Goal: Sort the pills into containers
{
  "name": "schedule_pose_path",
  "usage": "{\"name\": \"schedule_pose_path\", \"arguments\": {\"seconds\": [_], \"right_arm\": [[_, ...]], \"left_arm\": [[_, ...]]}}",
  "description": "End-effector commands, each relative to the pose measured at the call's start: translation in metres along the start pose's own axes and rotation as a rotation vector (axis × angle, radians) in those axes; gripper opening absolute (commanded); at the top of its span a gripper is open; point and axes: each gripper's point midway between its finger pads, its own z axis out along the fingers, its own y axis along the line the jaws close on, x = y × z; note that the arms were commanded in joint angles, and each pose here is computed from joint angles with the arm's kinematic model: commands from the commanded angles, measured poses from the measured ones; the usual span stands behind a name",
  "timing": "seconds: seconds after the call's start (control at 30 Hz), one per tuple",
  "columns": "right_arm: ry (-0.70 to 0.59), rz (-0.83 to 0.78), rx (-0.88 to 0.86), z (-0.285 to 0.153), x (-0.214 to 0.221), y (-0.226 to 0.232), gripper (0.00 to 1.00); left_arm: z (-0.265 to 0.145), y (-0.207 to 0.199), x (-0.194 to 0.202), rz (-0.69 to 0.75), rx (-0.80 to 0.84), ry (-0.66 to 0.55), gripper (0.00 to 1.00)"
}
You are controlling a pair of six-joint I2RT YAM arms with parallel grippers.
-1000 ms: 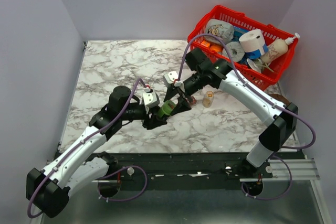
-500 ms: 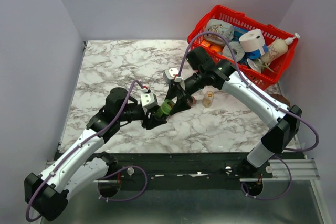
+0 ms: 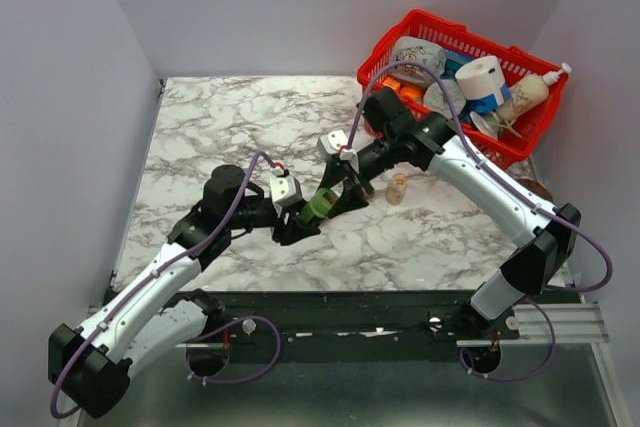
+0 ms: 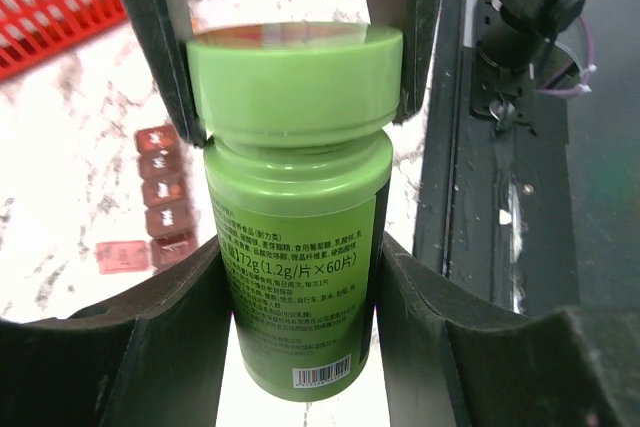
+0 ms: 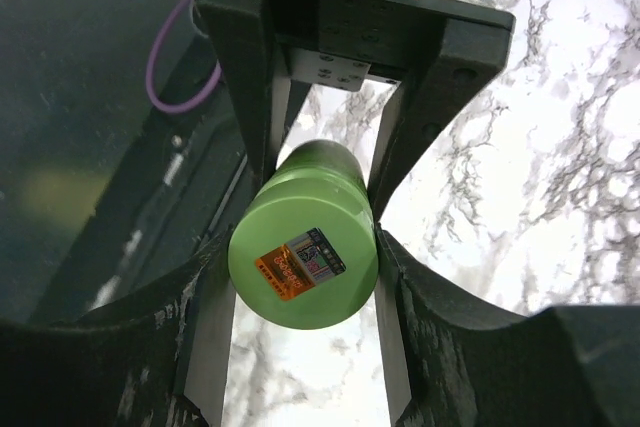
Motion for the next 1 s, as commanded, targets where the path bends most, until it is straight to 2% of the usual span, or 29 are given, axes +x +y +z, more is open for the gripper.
{"name": "schedule_pose_path", "arguments": {"seconds": [0.0,0.1,0.2,0.43,0.53,0.57,0.6,0.73,0.77,0.8,0.87,0.9,0.97], "right_arm": [[0.055,-0.154,-0.039,-0.012,0.01,0.009,0.45],[0.097,-0.291,-0.111,-0.015,0.021,0.019,0.5],[0.12,-0.336,-0.139,-0.017,0.02,0.015,0.48],[0.169,-0.244,-0.029,-0.029,0.015,-0.004,0.42],[0.193,-0.159,0.095,-0.045,0.018,-0.014,0.42],[0.196,-0.056,0.144,-0.044,0.032,-0.019,0.43],[0.233,-0.004,0.217,-0.056,0.045,-0.026,0.43],[0.302,0.155,0.301,-0.071,0.107,-0.011,0.45],[0.32,0.139,0.344,-0.072,0.119,-0.015,0.45],[0.413,0.189,0.366,-0.073,0.162,0.001,0.47],[0.456,0.169,0.439,-0.074,0.188,-0.003,0.49],[0.526,0.214,0.439,-0.072,0.222,0.012,0.5],[0.56,0.226,0.477,-0.071,0.245,0.009,0.51]], "left_arm": [[0.003,-0.02,0.004,-0.027,0.138,0.017,0.0],[0.007,-0.027,0.005,-0.058,0.213,0.031,0.0],[0.01,-0.027,0.005,-0.073,0.254,0.057,0.0],[0.013,-0.013,0.021,-0.076,0.197,0.135,0.0],[0.01,-0.004,0.038,-0.065,0.133,0.183,0.0],[0.009,0.0,0.042,-0.058,0.106,0.194,0.0],[0.007,0.002,0.052,-0.056,0.087,0.212,0.0],[0.003,0.015,0.056,0.016,-0.012,0.197,0.0],[0.003,0.019,0.055,0.037,-0.033,0.19,0.0],[0.002,0.022,0.058,0.044,-0.049,0.195,0.0],[0.003,0.027,0.058,0.063,-0.069,0.197,0.0],[0.003,0.032,0.058,0.066,-0.091,0.201,0.0],[0.004,0.037,0.055,0.077,-0.111,0.191,0.0]]}}
